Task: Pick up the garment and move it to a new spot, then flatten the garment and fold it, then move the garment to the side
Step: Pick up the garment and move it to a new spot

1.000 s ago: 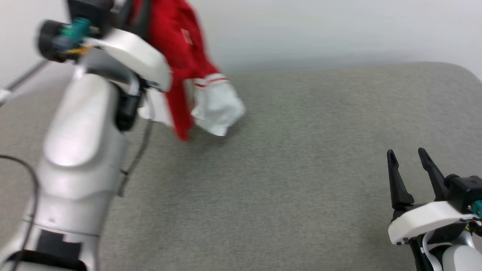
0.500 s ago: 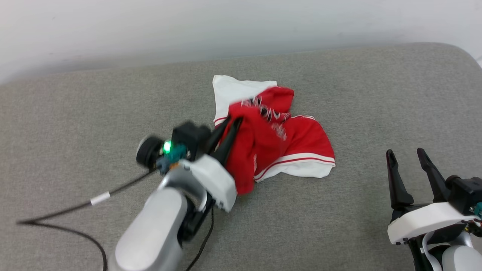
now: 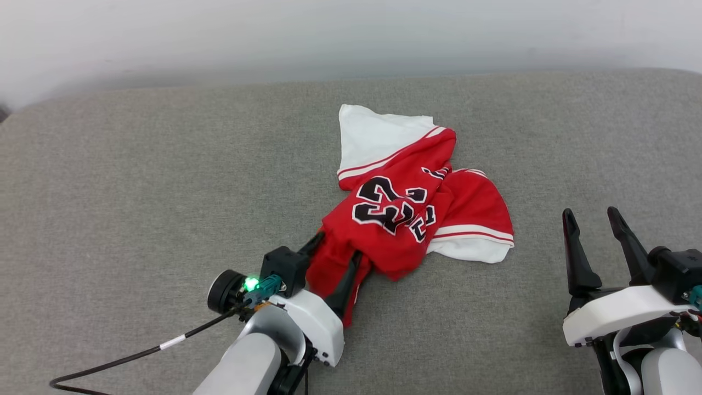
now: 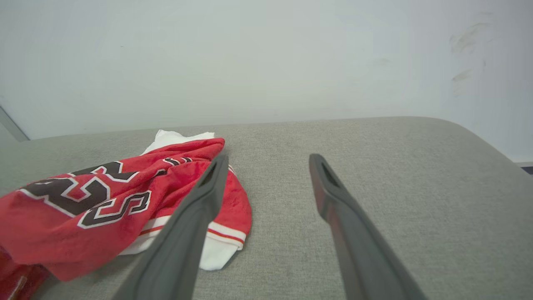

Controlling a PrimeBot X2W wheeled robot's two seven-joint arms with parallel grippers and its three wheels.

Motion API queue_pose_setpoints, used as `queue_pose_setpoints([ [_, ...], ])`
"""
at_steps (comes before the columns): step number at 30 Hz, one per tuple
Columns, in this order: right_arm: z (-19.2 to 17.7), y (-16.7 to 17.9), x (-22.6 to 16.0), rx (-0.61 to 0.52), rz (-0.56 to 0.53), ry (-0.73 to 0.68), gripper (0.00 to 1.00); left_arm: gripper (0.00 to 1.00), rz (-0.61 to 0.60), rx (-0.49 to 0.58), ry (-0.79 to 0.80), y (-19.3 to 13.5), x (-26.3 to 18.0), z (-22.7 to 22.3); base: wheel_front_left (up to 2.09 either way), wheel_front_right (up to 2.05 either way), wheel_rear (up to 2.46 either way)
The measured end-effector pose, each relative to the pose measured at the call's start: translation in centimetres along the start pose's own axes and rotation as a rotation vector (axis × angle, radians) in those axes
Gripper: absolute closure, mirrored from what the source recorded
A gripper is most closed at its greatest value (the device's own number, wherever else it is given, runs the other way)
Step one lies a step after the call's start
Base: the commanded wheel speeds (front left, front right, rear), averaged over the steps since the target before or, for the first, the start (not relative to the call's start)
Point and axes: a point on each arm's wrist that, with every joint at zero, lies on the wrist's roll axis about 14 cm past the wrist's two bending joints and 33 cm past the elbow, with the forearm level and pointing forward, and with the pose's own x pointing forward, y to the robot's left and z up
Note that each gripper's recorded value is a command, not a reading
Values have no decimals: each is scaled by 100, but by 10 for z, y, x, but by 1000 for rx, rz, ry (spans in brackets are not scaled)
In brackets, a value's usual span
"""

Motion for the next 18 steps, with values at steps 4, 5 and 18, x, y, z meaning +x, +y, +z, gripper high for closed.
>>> queue_pose_setpoints([
  [4, 6, 3, -3, 0, 7, -14, 0, 0, 19, 9, -132, 2, -2, 34, 0, 0, 0],
  [5, 7, 3, -5, 0, 7, -16, 0, 0, 23, 12, -161, 2, -4, 42, 0, 0, 0],
  [18, 20, 9, -28, -10, 23, -33, 0, 0, 272, 15, -329, 58, -56, 85, 0, 0, 0],
])
